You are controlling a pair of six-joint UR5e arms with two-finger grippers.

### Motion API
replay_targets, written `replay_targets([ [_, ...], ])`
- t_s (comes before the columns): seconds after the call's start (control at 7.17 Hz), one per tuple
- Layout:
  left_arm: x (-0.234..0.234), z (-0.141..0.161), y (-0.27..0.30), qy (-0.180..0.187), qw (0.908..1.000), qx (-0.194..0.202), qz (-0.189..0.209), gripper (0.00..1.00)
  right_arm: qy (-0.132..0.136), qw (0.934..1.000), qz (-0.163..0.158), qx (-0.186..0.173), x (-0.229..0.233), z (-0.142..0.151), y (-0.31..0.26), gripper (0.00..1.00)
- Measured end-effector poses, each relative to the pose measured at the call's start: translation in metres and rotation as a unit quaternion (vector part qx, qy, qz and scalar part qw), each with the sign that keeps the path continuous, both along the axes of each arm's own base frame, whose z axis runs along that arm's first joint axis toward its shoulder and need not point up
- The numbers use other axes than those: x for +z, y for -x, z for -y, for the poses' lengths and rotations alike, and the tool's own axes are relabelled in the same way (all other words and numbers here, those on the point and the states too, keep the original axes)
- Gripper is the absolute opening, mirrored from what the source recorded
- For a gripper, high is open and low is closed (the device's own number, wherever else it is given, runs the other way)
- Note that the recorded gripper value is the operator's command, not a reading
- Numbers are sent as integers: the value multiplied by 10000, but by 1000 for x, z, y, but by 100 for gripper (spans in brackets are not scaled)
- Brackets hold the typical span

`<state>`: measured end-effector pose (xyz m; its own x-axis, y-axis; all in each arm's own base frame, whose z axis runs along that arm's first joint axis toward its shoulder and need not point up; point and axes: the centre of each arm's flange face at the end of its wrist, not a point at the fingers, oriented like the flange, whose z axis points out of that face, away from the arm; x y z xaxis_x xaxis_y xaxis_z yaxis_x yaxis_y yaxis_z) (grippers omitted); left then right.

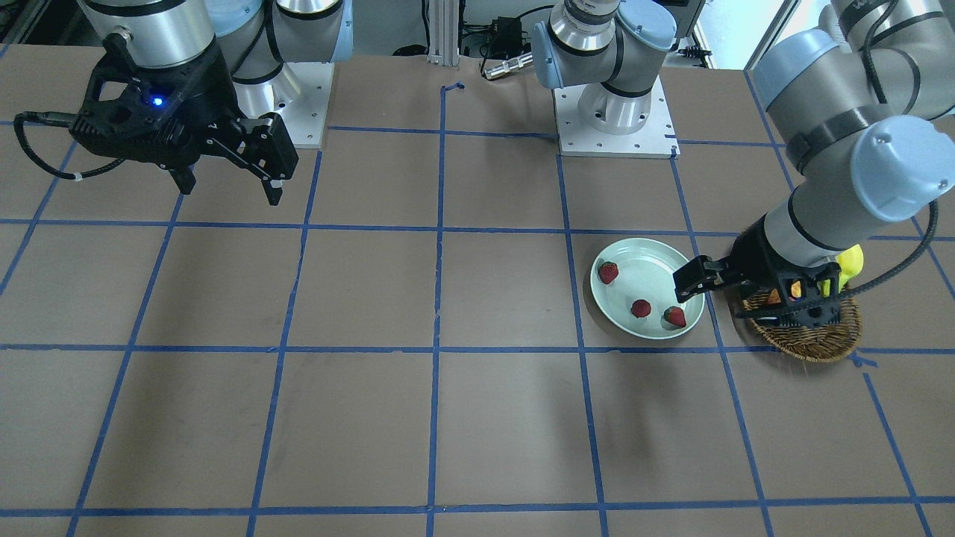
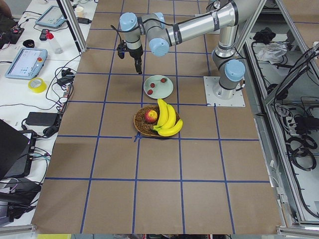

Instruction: Collect all strawberries into plate

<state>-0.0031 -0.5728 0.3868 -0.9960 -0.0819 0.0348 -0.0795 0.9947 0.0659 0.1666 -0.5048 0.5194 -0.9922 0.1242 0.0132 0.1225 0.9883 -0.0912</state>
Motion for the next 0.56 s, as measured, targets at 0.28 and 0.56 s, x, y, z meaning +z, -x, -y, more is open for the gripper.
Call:
replay_targets([
  [0.28, 42, -8, 11, 339, 9994, -69, 66, 100, -2, 10000, -2, -1, 0, 0, 0, 100],
  [0.56, 66, -21, 36, 531, 9983, -208, 97, 100, -2, 10000, -7, -1, 0, 0, 0, 100],
])
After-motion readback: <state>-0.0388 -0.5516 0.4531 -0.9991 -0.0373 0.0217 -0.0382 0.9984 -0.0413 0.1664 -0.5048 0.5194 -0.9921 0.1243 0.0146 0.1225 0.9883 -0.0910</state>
